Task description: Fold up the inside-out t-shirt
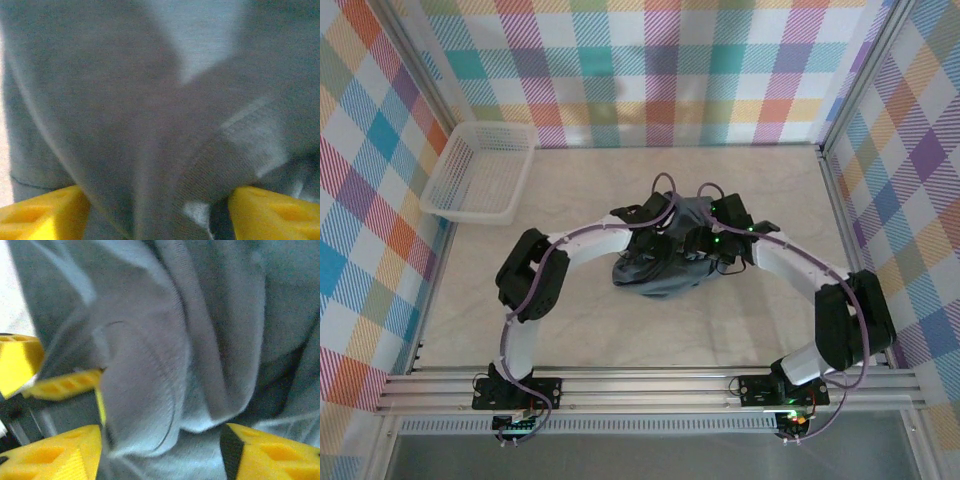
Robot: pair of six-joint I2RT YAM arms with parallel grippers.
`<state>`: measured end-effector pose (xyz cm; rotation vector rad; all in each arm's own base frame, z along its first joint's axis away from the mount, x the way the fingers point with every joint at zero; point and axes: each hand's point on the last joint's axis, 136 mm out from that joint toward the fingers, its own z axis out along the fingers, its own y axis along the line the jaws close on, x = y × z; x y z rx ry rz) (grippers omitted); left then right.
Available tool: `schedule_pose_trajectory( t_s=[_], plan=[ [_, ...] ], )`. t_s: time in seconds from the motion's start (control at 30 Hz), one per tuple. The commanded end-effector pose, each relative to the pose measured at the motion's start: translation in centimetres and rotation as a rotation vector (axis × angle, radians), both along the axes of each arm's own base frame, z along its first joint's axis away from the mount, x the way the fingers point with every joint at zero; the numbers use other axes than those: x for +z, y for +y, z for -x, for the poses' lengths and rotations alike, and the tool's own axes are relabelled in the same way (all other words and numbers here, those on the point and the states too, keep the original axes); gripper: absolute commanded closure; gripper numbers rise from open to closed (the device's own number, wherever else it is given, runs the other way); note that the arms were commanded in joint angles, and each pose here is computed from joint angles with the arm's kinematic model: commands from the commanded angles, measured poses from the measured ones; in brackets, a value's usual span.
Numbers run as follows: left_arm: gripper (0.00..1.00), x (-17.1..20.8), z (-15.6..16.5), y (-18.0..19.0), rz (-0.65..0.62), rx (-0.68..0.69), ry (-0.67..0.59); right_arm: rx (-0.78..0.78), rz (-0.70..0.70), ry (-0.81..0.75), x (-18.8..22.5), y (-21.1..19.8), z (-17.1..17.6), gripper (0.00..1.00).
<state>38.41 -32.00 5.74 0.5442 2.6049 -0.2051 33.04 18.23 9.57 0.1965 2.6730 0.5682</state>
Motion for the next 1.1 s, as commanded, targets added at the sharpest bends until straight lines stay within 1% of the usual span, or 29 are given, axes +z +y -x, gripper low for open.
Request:
schedule_pose_trajectory(
  t_s=[0.0,0.03,0.07,0.1,0.2,0.27,0.3,0.4,0.47,0.53,0.57,0.67,0.77,0.8,0.87,0.9,0.97,1.0,1.03,1.07],
  plan=[
    [0.65,3.4,-2.7,1.4,0.024,0.085,-0.106,0.029,0.02,-0.09,1.1,0.9,-2.5,0.57],
    [0.85,4.5,-2.6,1.3,0.07,0.089,-0.105,0.042,0.026,-0.105,1.2,1.0,-2.9,0.79],
    [1.0,5.7,-2.5,1.3,0.111,0.087,-0.098,0.054,0.036,-0.131,1.9,0.9,-3.2,0.92],
    [1.0,6.8,-2.3,1.4,0.143,0.083,-0.095,0.064,0.041,-0.159,2.7,0.9,-3.4,0.99],
    [1.0,12.5,-1.2,1.9,0.257,0.062,-0.119,0.068,0.037,-0.282,7.8,0.3,-3.5,1.0],
    [1.0,17.3,-0.1,2.3,0.345,0.019,-0.152,0.085,0.002,-0.393,12.7,0.3,-3.1,1.0],
    [1.0,19.1,0.4,2.7,0.367,0.015,-0.168,0.085,-0.018,-0.444,14.9,0.2,-2.8,1.0],
    [1.0,25.8,1.7,4.0,0.464,-0.004,-0.25,0.063,-0.117,-0.638,23.0,-0.4,-1.6,1.0],
    [1.0,31.3,3.1,4.8,0.57,-0.036,-0.336,0.059,-0.197,-0.778,29.5,-1.0,-0.1,1.0],
    [1.0,35.9,4.3,5.9,0.646,-0.051,-0.43,0.058,-0.245,-0.914,35.1,-1.8,1.6,1.0],
    [1.0,37.9,4.9,6.8,0.669,-0.04,-0.48,0.056,-0.263,-0.981,37.5,-2.2,2.5,1.0],
    [1.0,41.0,5.6,9.5,0.658,0.053,-0.534,0.035,-0.299,-1.111,42.6,-3.5,4.7,1.0],
    [1.0,41.5,5.9,11.3,0.622,0.119,-0.547,0.054,-0.363,-1.209,46.8,-4.0,7.3,1.0],
    [1.0,41.4,6.1,11.5,0.619,0.122,-0.55,0.071,-0.376,-1.222,47.5,-3.9,7.8,1.0],
    [1.0,40.3,5.8,11.9,0.597,0.152,-0.536,0.087,-0.364,-1.166,47.0,-3.4,7.3,1.0],
    [1.0,39.2,5.4,12.2,0.571,0.174,-0.523,0.098,-0.344,-1.114,45.8,-2.9,6.5,1.0],
    [1.0,34.9,3.7,13.2,0.454,0.256,-0.462,0.119,-0.294,-0.94,41.4,-1.5,3.8,1.0],
    [1.0,32.3,2.8,13.7,0.395,0.291,-0.43,0.138,-0.276,-0.863,39.2,-0.7,2.7,1.0],
    [1.0,28.9,1.5,14.5,0.336,0.333,-0.389,0.153,-0.26,-0.767,36.2,0.3,1.3,1.0],
    [1.0,25.2,0.1,15.3,0.307,0.377,-0.337,0.167,-0.247,-0.688,33.7,1.0,0.2,1.0]
  ],
)
